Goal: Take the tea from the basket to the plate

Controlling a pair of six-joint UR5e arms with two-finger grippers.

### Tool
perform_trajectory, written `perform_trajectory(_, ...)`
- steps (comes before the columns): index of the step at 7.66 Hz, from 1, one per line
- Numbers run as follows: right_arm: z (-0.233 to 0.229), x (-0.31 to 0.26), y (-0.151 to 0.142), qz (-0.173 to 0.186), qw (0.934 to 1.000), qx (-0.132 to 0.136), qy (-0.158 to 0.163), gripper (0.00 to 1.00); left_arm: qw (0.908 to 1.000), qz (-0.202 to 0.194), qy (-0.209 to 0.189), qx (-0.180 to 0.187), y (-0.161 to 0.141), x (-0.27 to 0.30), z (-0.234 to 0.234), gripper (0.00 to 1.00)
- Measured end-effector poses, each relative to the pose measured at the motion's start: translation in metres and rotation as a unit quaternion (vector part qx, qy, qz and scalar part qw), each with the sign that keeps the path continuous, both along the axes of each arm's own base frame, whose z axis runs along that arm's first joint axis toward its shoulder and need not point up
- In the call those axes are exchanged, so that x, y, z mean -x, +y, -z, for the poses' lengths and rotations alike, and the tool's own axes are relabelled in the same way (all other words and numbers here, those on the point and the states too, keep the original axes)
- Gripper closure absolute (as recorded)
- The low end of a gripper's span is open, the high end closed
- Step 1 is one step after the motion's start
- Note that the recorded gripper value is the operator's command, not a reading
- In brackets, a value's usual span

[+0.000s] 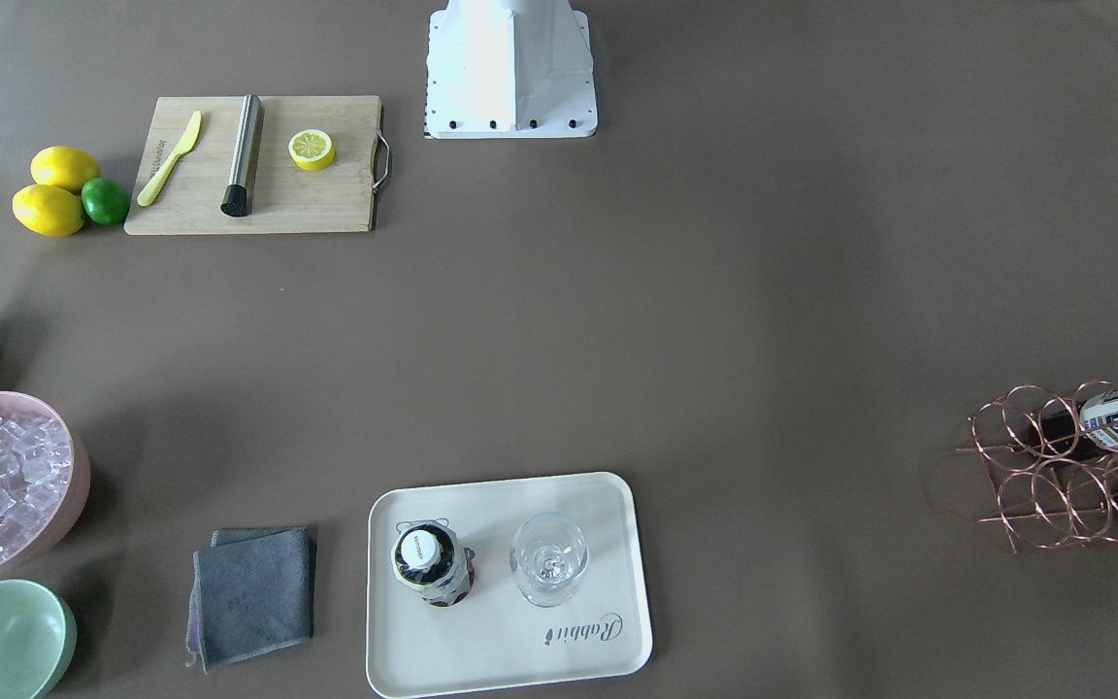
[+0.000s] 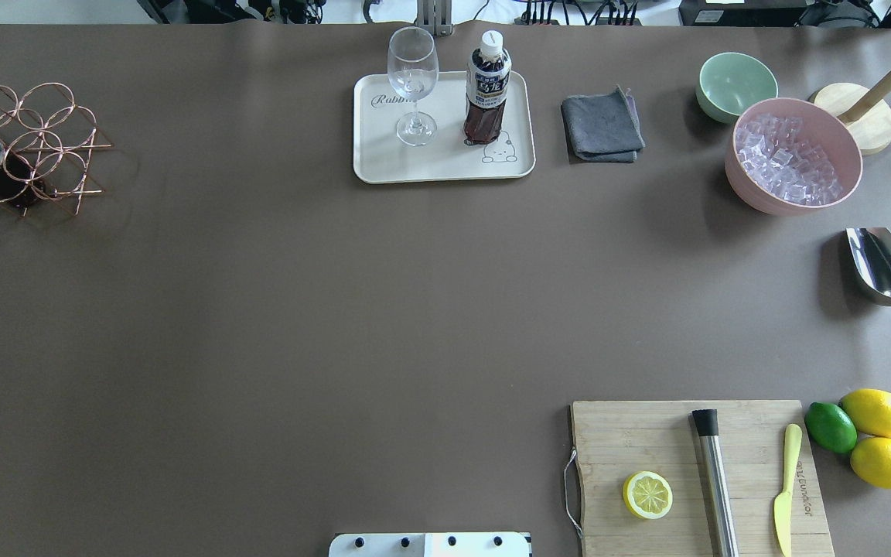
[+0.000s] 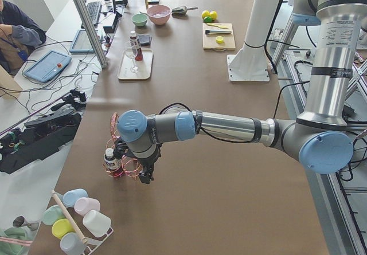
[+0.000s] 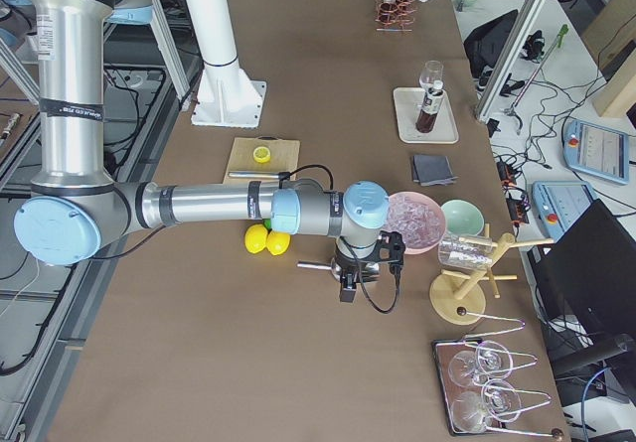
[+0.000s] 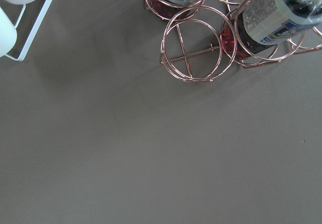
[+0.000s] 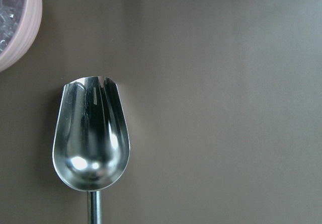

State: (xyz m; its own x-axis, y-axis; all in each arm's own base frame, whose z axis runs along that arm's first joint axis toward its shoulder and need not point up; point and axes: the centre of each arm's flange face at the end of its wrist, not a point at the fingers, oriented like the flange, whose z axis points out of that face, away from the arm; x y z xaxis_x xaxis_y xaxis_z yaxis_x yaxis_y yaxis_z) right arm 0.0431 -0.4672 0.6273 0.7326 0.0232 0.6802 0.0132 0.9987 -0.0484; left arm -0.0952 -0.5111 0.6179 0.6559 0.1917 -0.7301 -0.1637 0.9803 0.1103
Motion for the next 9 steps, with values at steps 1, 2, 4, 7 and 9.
perform_trajectory(1, -0.0002, 0.0, 0.0, 0.0, 1.0, 0.0, 0.0, 0.0, 0.9999, 0.008, -0.001, 0.009, 0.002, -0.0007, 0.0001, 0.02)
perform_trajectory(2, -0.0003, 0.0, 0.0, 0.0, 1.0, 0.0, 0.0, 0.0, 0.9998, 0.012, -0.002, 0.013, 0.0029, -0.0009, 0.0002, 0.02)
perform_trajectory(4, -0.0002, 0.0001, 0.0001, 0.0, 1.0, 0.001, 0.0, 0.0, 0.9998, 0.014, -0.002, 0.014, 0.0036, -0.0008, 0.0004, 0.02)
perform_trajectory(7, -0.0002, 0.0001, 0.0001, 0.0, 1.0, 0.001, -0.001, 0.0, 0.9998, 0.013, -0.003, 0.011, 0.0041, -0.0004, 0.0003, 0.02)
perform_trajectory(9, -0.0002, 0.0001, 0.0001, 0.0, 1.0, 0.001, -0.001, 0.0, 0.9997, 0.01, -0.018, 0.013, 0.0058, 0.0016, -0.0035, 0.02)
